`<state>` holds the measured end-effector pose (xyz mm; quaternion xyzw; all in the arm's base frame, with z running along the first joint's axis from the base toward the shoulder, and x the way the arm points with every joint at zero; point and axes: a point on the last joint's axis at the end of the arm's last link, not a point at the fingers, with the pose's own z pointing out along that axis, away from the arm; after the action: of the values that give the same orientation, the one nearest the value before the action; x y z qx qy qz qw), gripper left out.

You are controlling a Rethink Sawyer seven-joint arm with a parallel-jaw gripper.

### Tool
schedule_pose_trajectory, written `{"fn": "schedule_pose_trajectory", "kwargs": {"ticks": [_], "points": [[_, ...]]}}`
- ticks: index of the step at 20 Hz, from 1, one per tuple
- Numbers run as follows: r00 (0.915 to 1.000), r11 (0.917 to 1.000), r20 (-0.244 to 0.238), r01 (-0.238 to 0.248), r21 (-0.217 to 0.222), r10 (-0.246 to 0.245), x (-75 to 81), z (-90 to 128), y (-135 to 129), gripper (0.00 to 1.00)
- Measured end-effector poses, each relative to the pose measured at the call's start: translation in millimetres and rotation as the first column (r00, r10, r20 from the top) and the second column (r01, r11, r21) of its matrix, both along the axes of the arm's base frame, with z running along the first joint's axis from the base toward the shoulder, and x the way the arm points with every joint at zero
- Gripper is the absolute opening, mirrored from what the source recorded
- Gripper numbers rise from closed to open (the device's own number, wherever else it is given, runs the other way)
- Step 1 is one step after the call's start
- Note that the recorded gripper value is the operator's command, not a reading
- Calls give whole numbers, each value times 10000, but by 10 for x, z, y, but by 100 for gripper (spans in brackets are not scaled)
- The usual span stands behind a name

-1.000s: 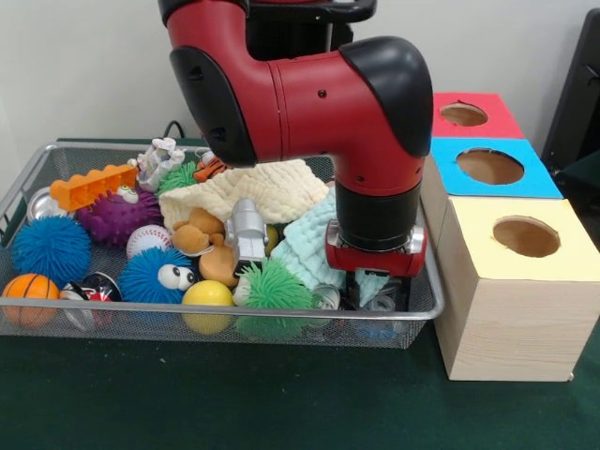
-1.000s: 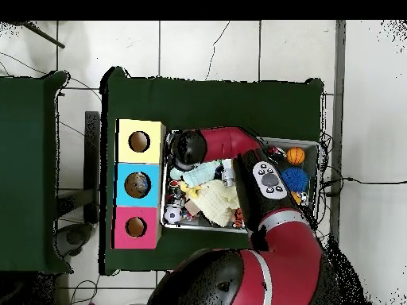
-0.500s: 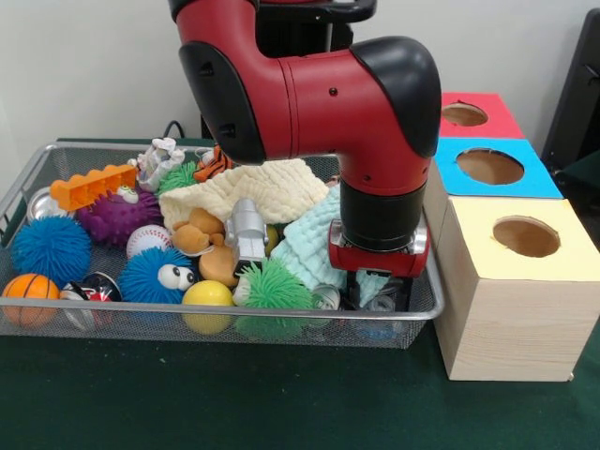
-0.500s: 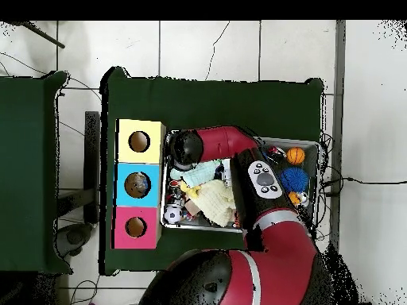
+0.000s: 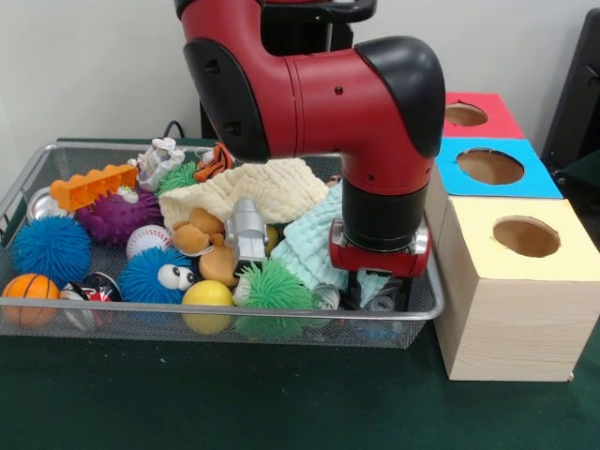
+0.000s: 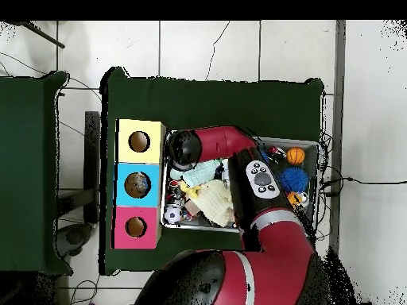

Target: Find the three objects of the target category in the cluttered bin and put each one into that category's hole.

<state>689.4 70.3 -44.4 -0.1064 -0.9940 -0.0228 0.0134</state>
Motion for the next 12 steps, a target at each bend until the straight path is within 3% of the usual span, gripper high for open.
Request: {"fn": "schedule_pose_trajectory", "kwargs": {"ticks": [12], "points": [[9999, 9997, 24, -124, -201, 125, -7, 13, 31, 0]]}}
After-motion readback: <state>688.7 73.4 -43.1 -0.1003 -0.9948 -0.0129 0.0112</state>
